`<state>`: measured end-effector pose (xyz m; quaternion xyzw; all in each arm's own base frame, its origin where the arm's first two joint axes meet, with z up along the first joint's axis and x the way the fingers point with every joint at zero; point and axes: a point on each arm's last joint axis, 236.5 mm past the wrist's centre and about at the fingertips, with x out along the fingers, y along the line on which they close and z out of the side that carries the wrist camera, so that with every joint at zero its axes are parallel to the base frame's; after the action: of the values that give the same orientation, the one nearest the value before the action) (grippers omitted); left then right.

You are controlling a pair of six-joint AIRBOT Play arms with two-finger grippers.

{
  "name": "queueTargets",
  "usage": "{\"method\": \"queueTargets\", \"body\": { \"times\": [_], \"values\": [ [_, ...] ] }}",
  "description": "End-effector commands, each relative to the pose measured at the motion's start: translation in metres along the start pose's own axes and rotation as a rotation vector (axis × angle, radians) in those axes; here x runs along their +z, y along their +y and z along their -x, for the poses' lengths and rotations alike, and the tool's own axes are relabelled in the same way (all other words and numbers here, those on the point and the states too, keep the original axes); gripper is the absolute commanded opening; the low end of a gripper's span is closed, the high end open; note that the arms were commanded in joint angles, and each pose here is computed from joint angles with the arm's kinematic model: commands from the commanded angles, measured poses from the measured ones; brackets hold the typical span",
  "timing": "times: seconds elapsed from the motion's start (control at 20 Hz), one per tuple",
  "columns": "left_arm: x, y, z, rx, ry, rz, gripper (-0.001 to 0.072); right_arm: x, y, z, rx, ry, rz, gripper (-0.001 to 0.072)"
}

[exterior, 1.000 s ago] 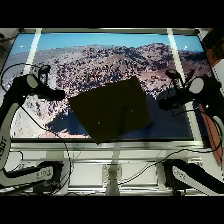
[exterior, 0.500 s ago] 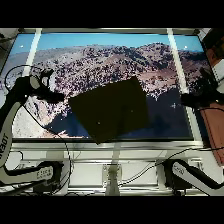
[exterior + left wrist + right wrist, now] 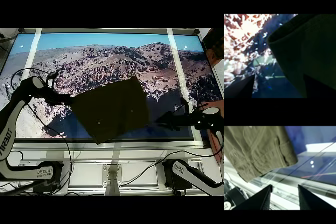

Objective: Fold the clothes and pants, and hang the long-sleeved shirts on hangers.

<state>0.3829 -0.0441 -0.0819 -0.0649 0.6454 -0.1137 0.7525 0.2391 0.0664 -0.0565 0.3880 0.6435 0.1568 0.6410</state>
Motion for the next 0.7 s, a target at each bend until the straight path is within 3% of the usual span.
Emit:
{"method": "queueTargets", "body": {
  "times": [0.0, 0.05, 0.15, 0.2, 0.3, 0.35, 0.4, 0.65],
  "values": [
    [0.003, -0.016, -0.023, -0.108, 0.013, 0.089, 0.0696, -0.008, 0.003, -0.020, 0.015, 0.007, 0.002, 0.0374],
    [0.007, -0.018, -0.029, -0.126, 0.002, 0.113, 0.0624, -0.005, 0.006, -0.020, 0.023, -0.002, 0.002, 0.0374],
    [0.016, -0.021, -0.038, -0.153, -0.026, 0.154, 0.0586, 0.000, 0.007, -0.020, 0.028, -0.024, -0.003, 0.0375],
    [0.022, -0.022, -0.041, -0.167, -0.048, 0.176, 0.0500, 0.001, 0.007, -0.020, 0.028, -0.030, -0.004, 0.0375],
    [0.035, -0.026, -0.041, -0.192, -0.097, 0.215, 0.0231, 0.002, 0.008, -0.021, 0.034, -0.037, -0.011, 0.0380],
    [0.041, -0.028, -0.040, -0.199, -0.120, 0.225, 0.0092, 0.002, 0.008, -0.022, 0.036, -0.037, -0.014, 0.0443],
    [0.044, -0.030, -0.040, -0.208, -0.130, 0.234, 0.0008, 0.001, 0.007, -0.022, 0.037, -0.035, -0.027, 0.0508],
    [0.051, -0.047, -0.030, -0.278, -0.160, 0.211, 0.0011, 0.008, -0.006, -0.031, 0.012, -0.089, -0.174, 0.0514]
  ]
}}
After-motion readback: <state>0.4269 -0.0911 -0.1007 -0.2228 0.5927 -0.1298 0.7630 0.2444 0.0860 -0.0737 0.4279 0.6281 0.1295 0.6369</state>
